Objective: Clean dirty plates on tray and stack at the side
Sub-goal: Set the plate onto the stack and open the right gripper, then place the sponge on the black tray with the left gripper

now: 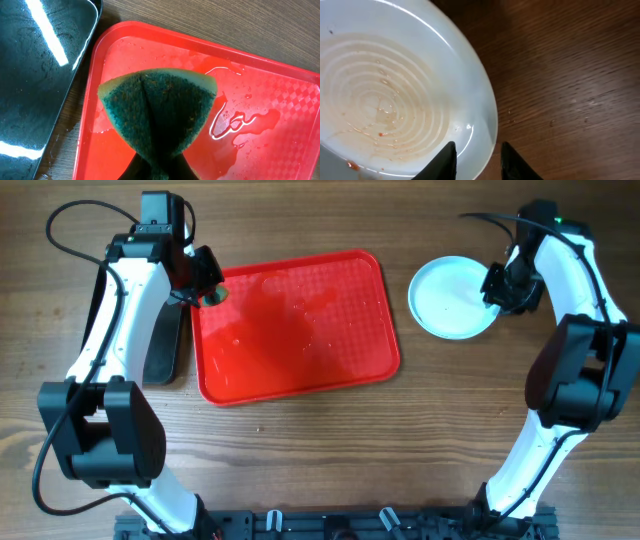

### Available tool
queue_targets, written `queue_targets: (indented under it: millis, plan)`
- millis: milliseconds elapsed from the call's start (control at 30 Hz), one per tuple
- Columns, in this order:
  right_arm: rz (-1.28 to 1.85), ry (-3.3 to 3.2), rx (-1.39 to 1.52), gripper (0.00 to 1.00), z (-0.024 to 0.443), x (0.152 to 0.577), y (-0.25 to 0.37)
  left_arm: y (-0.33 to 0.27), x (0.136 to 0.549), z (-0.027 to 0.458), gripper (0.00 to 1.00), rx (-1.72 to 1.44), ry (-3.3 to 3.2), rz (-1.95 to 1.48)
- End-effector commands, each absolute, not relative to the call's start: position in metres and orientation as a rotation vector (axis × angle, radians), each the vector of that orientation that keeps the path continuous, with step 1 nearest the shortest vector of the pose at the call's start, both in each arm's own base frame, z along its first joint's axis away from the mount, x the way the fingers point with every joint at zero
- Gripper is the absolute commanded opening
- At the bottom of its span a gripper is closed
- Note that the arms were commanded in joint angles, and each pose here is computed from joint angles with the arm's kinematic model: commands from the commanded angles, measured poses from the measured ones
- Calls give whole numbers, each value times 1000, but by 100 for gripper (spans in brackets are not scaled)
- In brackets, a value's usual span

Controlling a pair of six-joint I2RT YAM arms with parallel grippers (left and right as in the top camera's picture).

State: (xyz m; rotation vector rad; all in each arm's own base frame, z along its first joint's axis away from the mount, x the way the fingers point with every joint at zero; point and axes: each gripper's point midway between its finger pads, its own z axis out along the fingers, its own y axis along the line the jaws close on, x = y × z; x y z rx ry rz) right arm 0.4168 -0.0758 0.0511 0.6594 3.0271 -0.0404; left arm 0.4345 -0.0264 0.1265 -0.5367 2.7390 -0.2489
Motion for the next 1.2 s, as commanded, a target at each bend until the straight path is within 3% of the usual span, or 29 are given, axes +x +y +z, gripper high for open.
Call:
queue_targets:
  millis: [0,67,167,300,400,533,800,900,1167]
  plan:
    - [144,2910,507,32,97,450,-54,-15,437,124,5,-533,2731,-167]
    - [382,2845,320,29,120,471,-11,8,435,124,4,-569,2712,-5]
    - [393,2760,58,28,141,493,53,43,434,125,4,-652,2677,107]
    - [188,2642,-186,46,137,516,131,82,429,125,4,-710,2664,140]
    - [141,2628,-337,52,119,517,160,91,424,124,4,-749,2670,123]
    - [120,2708,-387,52,76,514,162,94,423,124,4,-758,2671,125]
    - [113,2785,-369,51,33,516,144,93,421,123,4,-760,2678,126]
    - [109,2807,-368,43,22,514,141,93,421,123,4,-760,2678,126]
    - [145,2832,-471,35,7,507,145,93,421,123,4,-761,2677,126]
